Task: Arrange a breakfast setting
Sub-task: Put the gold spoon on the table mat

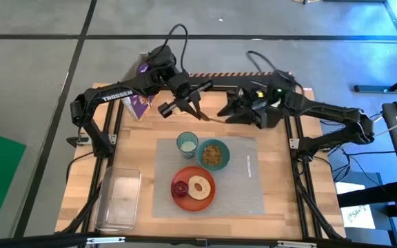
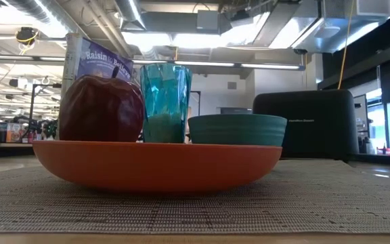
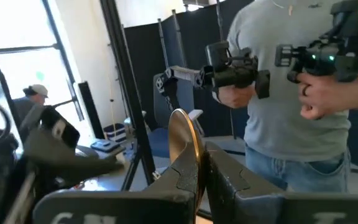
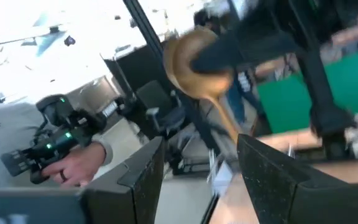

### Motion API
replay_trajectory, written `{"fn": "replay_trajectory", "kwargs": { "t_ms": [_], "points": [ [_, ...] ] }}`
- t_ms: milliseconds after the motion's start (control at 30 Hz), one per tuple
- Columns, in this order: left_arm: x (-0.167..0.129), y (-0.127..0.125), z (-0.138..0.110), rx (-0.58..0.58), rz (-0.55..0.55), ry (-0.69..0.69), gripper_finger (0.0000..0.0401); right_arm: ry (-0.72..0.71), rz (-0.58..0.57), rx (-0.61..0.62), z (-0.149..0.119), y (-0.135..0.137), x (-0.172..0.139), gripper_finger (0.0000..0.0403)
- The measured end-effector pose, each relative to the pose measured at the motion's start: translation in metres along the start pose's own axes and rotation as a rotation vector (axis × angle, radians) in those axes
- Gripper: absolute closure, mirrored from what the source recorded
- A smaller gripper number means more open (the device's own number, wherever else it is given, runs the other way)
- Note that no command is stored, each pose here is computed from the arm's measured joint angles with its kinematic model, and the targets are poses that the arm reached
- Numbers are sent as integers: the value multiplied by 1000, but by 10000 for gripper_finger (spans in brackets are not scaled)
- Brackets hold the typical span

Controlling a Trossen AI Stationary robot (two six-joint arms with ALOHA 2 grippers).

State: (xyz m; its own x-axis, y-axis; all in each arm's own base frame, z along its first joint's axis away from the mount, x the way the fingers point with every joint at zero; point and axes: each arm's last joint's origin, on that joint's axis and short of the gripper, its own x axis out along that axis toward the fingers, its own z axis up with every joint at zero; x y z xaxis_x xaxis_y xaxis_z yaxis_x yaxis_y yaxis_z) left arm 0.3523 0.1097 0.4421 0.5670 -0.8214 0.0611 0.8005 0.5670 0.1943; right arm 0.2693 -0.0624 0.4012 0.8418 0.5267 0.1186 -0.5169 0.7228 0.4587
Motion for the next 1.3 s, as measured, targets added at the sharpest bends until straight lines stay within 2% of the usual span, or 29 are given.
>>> {"fn": "replay_trajectory", "kwargs": {
  "t_ms": [233,400,633,767,967,1300],
  "points": [
    [10,-2,-4,77,-87,-3,391,93,38,65,6,-18,17,210],
    [11,-3,-4,86,-89,-3,391,153,103,93,3,-23,30,210],
    [9,-1,-4,87,-61,-2,390,216,113,142,-10,-28,40,215],
    [9,-2,-4,90,-62,-2,390,222,99,140,-12,-29,40,260],
    [10,3,-12,75,-74,2,390,238,125,100,-13,-28,39,383],
    [14,2,-15,49,-75,3,389,287,126,93,-23,-22,45,395]
  ]
}}
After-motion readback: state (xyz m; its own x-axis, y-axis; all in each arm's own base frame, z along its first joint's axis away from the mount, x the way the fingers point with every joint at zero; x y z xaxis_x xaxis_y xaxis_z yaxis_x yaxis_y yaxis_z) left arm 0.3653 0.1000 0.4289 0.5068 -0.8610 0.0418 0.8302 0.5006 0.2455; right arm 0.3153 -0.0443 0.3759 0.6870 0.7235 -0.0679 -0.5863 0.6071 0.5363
